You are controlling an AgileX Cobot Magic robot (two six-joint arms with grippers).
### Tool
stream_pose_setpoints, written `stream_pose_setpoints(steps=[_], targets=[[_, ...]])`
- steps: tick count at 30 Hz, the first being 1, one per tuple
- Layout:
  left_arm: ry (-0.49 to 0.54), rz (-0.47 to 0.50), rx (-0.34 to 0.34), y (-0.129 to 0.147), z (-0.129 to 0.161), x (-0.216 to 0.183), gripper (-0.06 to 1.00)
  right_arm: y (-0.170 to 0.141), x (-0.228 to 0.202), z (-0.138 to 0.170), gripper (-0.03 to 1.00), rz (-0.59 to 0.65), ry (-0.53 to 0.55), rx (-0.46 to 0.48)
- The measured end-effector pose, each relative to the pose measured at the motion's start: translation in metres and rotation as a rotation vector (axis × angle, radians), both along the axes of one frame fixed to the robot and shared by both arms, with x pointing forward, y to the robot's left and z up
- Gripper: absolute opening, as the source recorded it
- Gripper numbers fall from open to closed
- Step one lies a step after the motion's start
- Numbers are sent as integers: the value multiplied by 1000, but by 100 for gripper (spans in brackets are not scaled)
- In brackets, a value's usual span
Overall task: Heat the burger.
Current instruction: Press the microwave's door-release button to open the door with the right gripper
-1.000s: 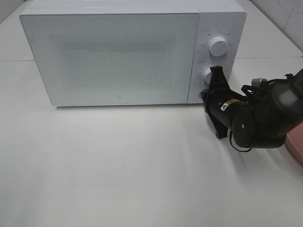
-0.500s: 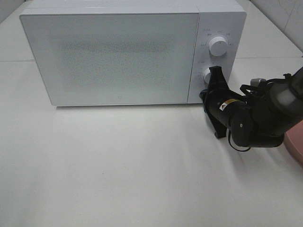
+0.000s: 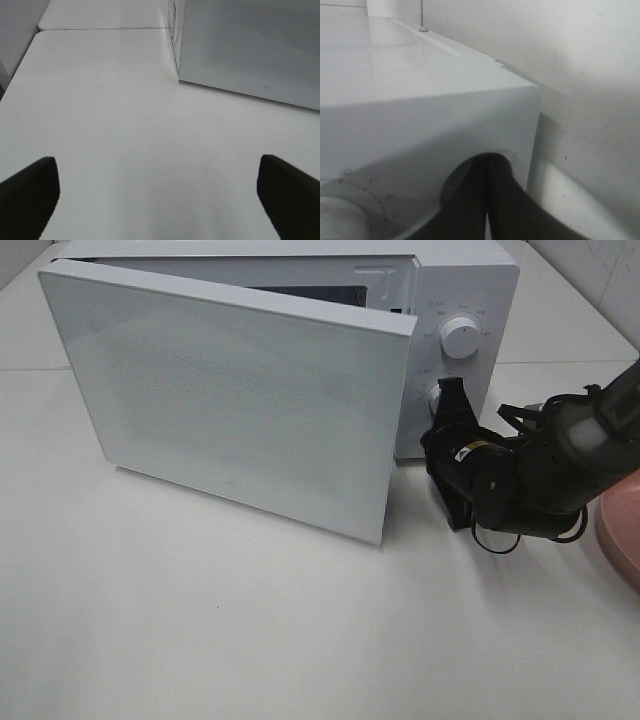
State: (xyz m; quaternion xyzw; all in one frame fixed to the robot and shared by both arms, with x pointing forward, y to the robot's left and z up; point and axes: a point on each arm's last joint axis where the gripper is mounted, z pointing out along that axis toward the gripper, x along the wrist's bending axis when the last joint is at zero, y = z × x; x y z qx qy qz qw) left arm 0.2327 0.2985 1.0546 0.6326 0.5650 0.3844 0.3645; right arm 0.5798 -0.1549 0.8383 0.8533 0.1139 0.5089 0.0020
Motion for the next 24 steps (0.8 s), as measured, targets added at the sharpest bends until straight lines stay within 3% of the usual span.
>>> stream_pose_setpoints(steps=[24], targets=[[0, 0, 0, 0, 0, 0, 100, -1, -9, 6, 0, 7, -28, 20]])
